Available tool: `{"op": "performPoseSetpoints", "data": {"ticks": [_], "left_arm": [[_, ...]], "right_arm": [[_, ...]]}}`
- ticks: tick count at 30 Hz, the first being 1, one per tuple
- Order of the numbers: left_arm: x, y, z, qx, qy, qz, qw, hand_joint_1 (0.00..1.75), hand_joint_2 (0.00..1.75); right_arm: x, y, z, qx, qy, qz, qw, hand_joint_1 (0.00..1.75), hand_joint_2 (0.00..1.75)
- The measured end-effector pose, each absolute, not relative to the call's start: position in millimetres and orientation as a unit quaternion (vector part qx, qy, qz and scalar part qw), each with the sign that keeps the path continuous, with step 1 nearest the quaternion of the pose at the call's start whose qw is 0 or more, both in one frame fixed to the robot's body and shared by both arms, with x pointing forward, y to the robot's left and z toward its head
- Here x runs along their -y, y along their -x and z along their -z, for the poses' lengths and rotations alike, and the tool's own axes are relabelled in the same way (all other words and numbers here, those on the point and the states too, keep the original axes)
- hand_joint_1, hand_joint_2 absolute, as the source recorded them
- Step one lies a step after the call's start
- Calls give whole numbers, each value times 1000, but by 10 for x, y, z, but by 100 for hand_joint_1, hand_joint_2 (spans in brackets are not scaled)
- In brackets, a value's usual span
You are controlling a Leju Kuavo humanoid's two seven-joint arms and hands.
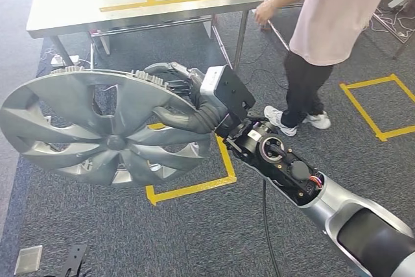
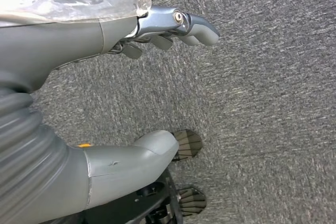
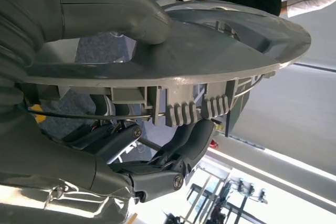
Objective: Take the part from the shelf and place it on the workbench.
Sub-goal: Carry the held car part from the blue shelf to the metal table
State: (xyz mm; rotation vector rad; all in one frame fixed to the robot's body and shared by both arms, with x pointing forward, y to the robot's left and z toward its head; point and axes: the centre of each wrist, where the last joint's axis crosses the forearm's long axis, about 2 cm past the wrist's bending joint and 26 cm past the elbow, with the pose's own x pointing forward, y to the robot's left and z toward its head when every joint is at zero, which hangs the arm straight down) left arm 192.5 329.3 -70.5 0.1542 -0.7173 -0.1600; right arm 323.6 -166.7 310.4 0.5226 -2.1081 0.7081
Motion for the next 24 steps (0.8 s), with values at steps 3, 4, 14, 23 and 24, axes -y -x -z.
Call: {"op": "performPoseSetpoints", "data": {"ticks": [3, 4, 14, 23, 24], "left_arm": [[-3293, -1924, 705, 350, -75, 78, 930, 0, 175], [-3293, -1924, 705, 350, -76, 78, 930, 0, 175], [-3293, -1919, 707, 350, -75, 74, 931, 0, 175], [-3293, -1900, 715, 348, -75, 74, 932, 0, 175], [-3293, -1900, 715, 348, -75, 74, 932, 0, 175]], "right_arm": [[1673, -3237, -3103, 839, -207, -282, 416, 175, 175], [1675, -3238, -3103, 839, -207, -283, 416, 175, 175], [1676, -3238, -3104, 839, -207, -283, 416, 175, 175], [1677, -3239, -3105, 839, -207, -283, 415, 175, 175], [1677, -3239, -3105, 839, -207, -283, 415, 175, 175]]}}
